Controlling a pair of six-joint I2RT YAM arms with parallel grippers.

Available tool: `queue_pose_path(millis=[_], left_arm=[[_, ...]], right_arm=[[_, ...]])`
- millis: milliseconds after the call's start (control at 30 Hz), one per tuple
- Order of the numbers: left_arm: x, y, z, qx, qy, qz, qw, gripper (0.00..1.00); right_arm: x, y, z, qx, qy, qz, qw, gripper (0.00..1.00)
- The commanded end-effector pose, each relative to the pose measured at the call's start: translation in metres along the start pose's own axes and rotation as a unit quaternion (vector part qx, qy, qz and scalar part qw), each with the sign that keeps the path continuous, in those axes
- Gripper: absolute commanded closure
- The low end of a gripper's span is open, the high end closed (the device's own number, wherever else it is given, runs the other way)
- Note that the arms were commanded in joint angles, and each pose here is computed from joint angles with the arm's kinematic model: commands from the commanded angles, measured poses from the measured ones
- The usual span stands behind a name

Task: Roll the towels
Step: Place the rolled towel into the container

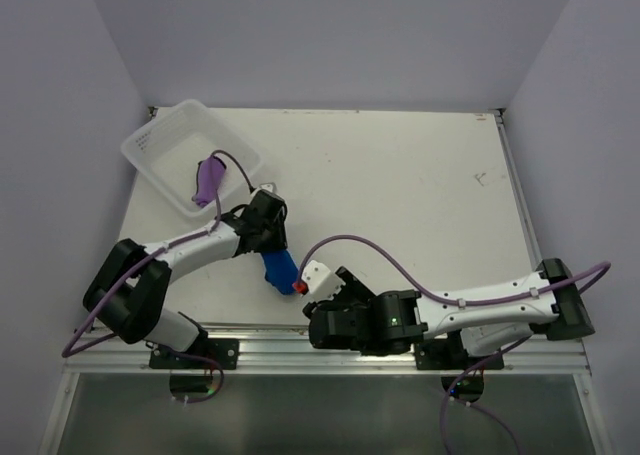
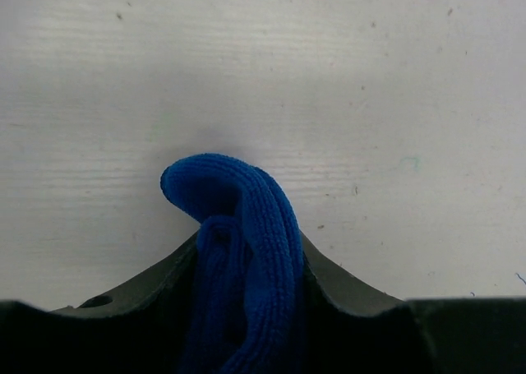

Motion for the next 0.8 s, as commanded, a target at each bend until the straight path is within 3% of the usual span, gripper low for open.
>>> queue_pose_path(millis=[0, 167, 367, 567, 600, 767], left_arm=[[0.015, 0.03, 0.046, -0.041, -0.015, 0.046, 0.998, 1.0], [0.005, 0.062, 0.1, -0.092, -0.003, 0.036, 0.995, 1.0], [0.002, 0.108, 0.198, -0.174, 0.036, 0.006, 0.984, 1.0], [0.063, 0.125, 0.282, -0.233, 0.118, 0.022, 0.965, 1.0], [0.092, 0.127, 0.296, -0.246, 0.148, 0.039, 0.957, 1.0], [0.177, 0.118, 0.319, -0.269, 0.233, 0.067, 0.932, 1.0]], right_arm=[[-0.014, 0.002, 0.001, -0.019, -0.045, -0.012, 0.999, 0.34], [-0.028, 0.006, 0.008, -0.043, -0.087, -0.002, 0.995, 0.34], [-0.048, 0.006, 0.011, -0.048, -0.117, -0.009, 0.992, 0.34], [-0.058, 0.004, 0.015, -0.046, -0.132, -0.004, 0.99, 0.34], [-0.059, 0.003, 0.016, -0.045, -0.136, -0.005, 0.99, 0.34], [-0.059, -0.005, 0.019, -0.034, -0.135, 0.005, 0.99, 0.34]])
Point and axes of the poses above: each gripper's point midway between its finger pads, its own y axis back along the fingers, its own x axis along the line the jaws close on, z = x × y, the point moved 2 cm from there along y, back along the fingers, and after that the axes turned 3 degrees about -y, right-handed, at the moved point
